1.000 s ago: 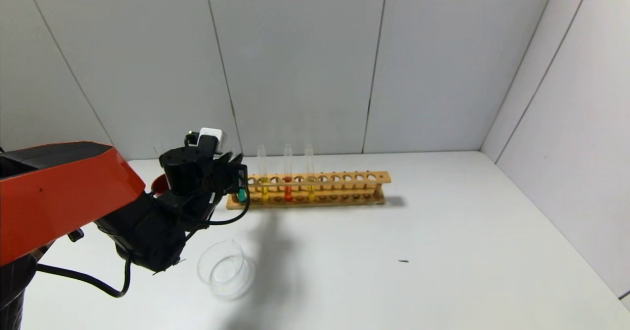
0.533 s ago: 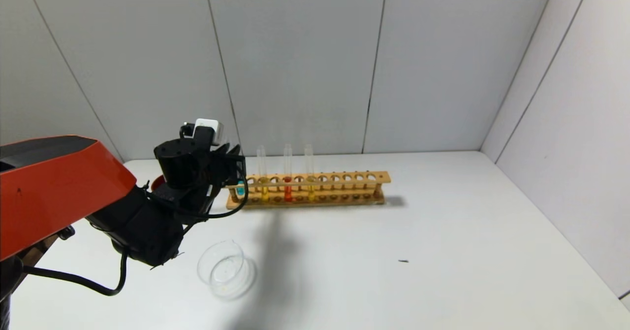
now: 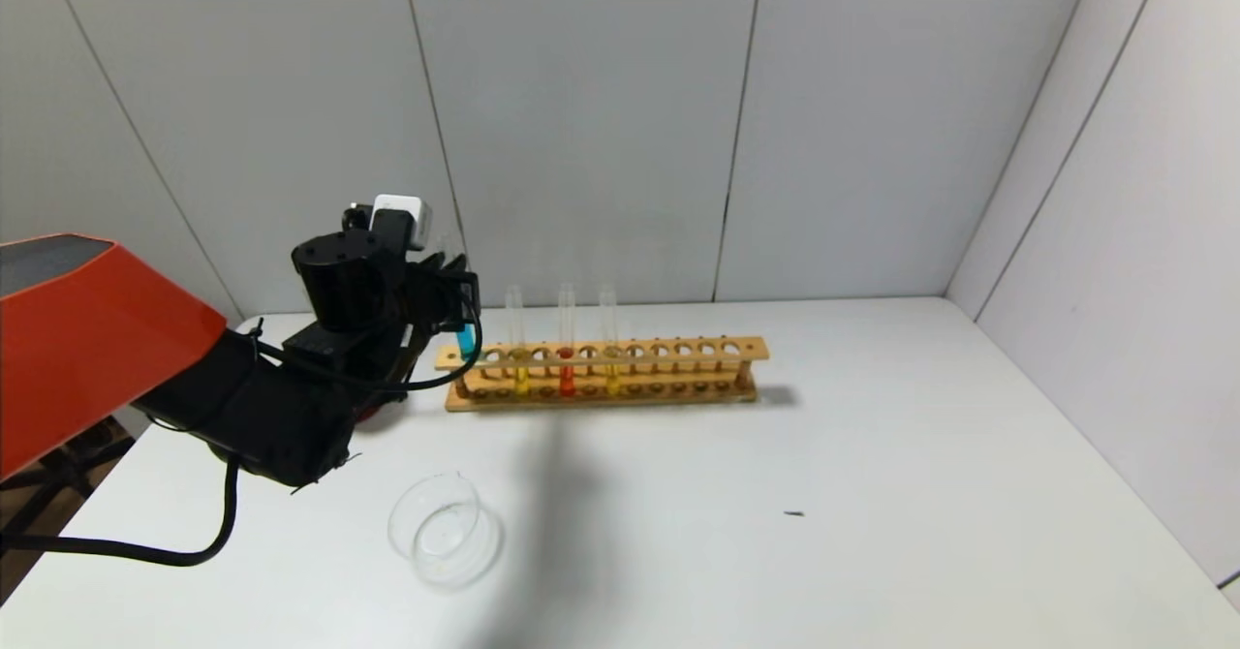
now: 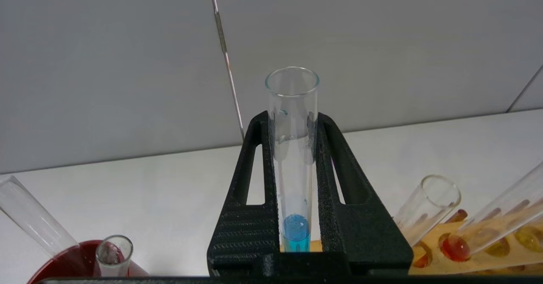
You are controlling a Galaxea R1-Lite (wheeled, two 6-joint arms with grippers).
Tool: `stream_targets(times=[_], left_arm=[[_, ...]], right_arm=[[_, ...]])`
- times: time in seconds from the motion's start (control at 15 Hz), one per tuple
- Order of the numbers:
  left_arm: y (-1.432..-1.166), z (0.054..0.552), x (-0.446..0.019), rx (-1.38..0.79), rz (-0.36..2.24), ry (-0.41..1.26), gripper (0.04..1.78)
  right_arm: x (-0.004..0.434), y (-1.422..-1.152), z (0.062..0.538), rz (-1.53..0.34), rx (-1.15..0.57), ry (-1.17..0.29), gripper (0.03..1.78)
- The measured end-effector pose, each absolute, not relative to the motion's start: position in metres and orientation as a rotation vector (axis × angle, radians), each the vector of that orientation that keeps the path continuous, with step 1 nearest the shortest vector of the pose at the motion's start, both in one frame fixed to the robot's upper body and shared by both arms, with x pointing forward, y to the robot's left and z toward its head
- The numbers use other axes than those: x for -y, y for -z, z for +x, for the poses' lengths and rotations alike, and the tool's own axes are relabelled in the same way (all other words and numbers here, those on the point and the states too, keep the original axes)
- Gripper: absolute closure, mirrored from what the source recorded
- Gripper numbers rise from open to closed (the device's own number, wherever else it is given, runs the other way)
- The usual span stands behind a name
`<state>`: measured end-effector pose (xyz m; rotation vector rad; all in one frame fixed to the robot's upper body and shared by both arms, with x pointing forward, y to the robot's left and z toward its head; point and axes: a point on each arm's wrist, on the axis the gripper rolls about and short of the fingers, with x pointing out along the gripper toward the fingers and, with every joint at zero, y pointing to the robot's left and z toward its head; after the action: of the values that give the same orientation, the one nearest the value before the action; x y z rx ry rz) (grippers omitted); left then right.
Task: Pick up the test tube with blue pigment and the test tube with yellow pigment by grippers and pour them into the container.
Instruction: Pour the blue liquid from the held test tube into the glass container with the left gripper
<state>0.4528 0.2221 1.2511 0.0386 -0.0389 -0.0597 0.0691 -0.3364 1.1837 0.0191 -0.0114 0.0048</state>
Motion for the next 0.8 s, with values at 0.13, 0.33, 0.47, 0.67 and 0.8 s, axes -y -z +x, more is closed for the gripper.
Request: stream_targets(times=[0.13,0.33,0.47,0.67,0.8], left_arm=[[-1.26,0.453,-0.222,0.047,0.039,0.055,1.52],[-1.275,0.454,-0.222,0.073,0.03,0.04,1.52],[-1.283,0.453,-0.223,0.086,0.027,0.032,1.52],[-1.297,0.444,-0.225,0.072,0.03,0.033,1.52],[-1.306,0.434,-0.229,0.052,0.037,0.031,1.52]], right_arm=[[0.336,-1.184,0.069,0.019,0.011,-0.005,0.1],[0.336,-1.184,0.069,0.019,0.011,-0.004,0.1],[0.336,-1.184,0.069,0.019,0.011,-0.004,0.1],[0.336,-1.184,0.069,0.019,0.011,-0.004,0.1],[0.336,-1.184,0.069,0.019,0.011,-0.004,0.1]])
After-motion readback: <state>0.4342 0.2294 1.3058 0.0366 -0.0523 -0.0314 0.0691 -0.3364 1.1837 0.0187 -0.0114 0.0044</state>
